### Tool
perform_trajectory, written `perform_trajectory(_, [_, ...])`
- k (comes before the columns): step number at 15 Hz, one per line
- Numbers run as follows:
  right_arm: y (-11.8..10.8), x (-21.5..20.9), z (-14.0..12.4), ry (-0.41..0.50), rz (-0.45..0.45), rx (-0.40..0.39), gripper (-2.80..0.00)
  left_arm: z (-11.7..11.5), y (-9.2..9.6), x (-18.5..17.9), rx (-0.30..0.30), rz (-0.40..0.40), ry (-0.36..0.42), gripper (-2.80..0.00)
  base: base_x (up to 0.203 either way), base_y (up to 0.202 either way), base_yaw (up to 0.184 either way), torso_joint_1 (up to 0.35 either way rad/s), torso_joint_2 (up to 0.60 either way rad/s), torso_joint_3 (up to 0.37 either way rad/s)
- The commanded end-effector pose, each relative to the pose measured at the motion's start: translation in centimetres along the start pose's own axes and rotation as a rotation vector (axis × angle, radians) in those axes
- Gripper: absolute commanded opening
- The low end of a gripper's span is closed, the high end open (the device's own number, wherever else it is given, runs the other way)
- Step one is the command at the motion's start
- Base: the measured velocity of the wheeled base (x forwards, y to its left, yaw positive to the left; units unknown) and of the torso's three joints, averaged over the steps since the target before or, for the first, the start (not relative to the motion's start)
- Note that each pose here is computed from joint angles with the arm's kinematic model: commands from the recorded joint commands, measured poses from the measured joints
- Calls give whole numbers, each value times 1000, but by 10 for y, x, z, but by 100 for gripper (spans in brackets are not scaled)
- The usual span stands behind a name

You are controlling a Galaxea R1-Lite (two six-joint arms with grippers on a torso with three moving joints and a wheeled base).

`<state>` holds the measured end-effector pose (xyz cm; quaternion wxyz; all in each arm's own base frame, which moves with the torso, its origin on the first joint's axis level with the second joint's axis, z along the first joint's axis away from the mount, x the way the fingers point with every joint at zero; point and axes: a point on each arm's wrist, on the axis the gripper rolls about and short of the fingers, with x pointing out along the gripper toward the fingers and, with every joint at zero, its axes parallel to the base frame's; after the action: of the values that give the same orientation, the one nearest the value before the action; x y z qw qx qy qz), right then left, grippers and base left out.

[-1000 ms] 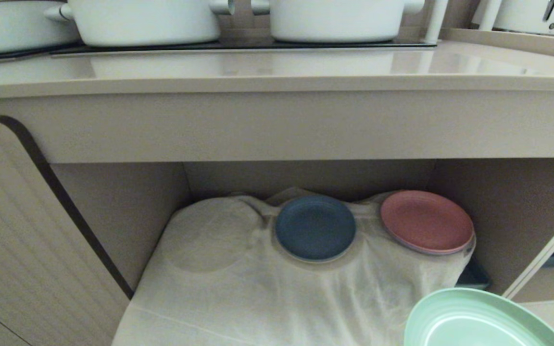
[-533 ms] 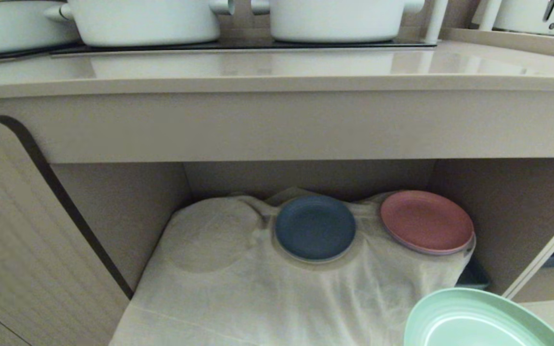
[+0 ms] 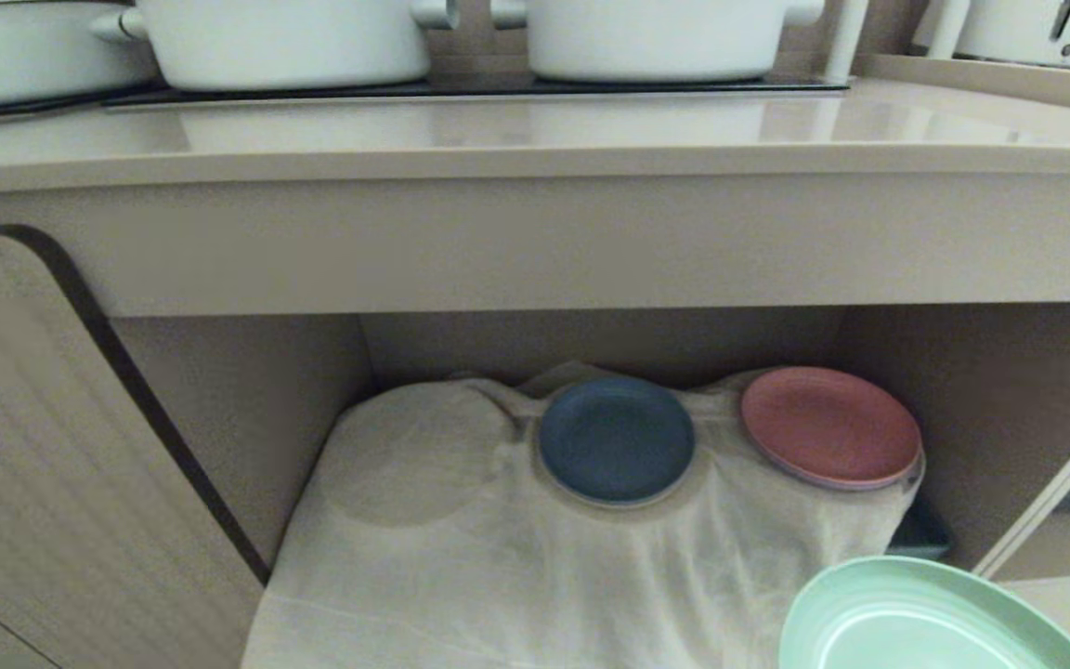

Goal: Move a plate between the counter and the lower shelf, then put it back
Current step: Put the plate in the cupboard

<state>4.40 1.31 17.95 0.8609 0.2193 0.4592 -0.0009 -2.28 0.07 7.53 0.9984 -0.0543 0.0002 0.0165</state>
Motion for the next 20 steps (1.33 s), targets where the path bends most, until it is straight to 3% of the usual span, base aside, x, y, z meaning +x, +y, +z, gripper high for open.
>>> perform_trajectory(1, [0,0,0,5,-2,3,-280,0,0,0,-2,-2,0,-280,1,182,3,6,6,7])
perform_trajectory(20, [0,0,-1,5,-2,2,-280,0,0,0,0,-1,0,-280,0,196,-1,2,2,3])
